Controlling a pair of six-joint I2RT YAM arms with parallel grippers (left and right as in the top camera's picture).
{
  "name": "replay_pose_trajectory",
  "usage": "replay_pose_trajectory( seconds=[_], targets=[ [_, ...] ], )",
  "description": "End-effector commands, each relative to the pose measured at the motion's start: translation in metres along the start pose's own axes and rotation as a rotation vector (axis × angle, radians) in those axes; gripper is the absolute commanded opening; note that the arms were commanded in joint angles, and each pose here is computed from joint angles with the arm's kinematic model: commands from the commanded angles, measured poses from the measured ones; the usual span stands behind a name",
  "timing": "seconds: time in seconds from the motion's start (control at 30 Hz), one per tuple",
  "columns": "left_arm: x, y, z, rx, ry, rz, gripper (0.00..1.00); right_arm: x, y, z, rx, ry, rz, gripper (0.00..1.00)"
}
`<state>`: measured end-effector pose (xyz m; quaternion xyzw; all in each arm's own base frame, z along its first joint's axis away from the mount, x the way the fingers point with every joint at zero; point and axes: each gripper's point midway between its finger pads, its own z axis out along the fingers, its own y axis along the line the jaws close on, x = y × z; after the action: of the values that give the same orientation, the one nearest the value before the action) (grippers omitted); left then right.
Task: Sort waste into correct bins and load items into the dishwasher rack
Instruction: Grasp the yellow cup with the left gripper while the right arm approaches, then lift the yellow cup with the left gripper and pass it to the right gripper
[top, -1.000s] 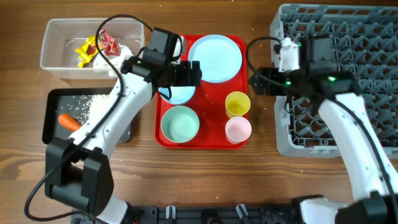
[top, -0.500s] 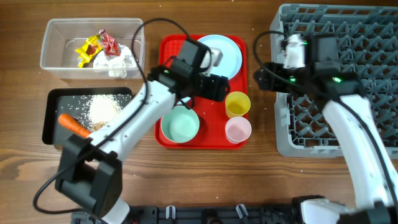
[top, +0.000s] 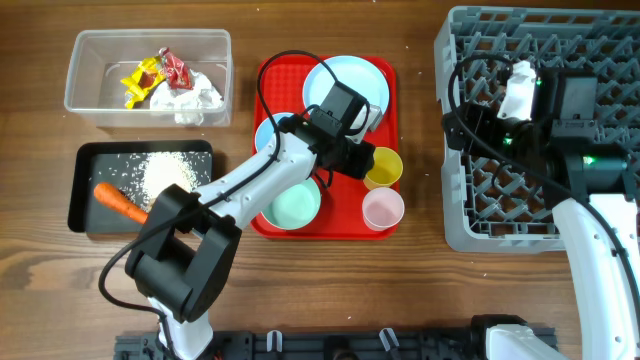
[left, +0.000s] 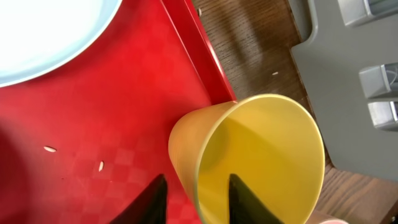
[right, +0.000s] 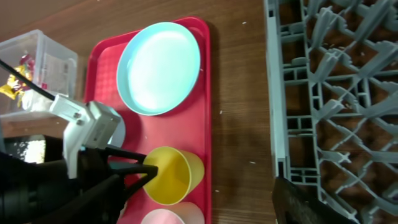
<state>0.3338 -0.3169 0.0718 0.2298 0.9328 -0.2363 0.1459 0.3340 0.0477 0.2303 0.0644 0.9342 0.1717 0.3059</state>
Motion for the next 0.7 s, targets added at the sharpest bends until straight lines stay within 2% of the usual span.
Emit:
replay_pose_trajectory(
  seconds=[0.0, 0.13, 0.17, 0.23, 0.3, 0.43, 0.47, 0.5, 0.57, 0.67],
  targets=[
    [-0.007, -0.002, 0.003, 0.013, -0.019, 0.012, 0.22, -0.006, -0.003, -0.006, 0.025, -0.024, -0.002, 0.78],
    [-0.003, 0.003, 0.015, 0.008, -0.001, 0.006, 0.2, -0.005, -0.004, -0.006, 0.03, -0.021, -0.001, 0.78],
    [0.0, 0.005, 0.02, 0.005, 0.014, 0.001, 0.18, -0.004, -0.005, -0.006, 0.038, -0.019, 0.0, 0.78],
    [0.001, 0.005, 0.02, 0.004, 0.018, 0.0, 0.06, -0.003, -0.008, -0.006, 0.055, -0.015, 0.002, 0.78],
    [-0.001, 0.008, 0.019, 0.003, 0.011, -0.012, 0.04, -0.003, -0.008, -0.006, 0.055, -0.014, 0.003, 0.78],
    [-0.03, 0.03, -0.013, 0.0, -0.083, -0.176, 0.04, -0.003, -0.008, -0.006, 0.054, -0.015, 0.003, 0.78],
    [-0.041, 0.032, -0.029, 0.034, -0.118, -0.198, 0.04, -0.004, -0.008, -0.006, 0.054, -0.017, 0.002, 0.79],
    [-0.053, 0.031, -0.058, 0.128, -0.16, -0.22, 0.04, -0.005, -0.008, -0.006, 0.053, -0.021, 0.0, 0.78],
    [-0.059, 0.026, -0.08, 0.233, -0.181, -0.229, 0.04, -0.005, -0.007, -0.006, 0.048, -0.02, 0.0, 0.78],
    [-0.062, 0.017, -0.115, 0.478, -0.178, -0.246, 0.04, -0.006, 0.011, -0.006, -0.053, -0.022, -0.044, 0.78]
  ],
)
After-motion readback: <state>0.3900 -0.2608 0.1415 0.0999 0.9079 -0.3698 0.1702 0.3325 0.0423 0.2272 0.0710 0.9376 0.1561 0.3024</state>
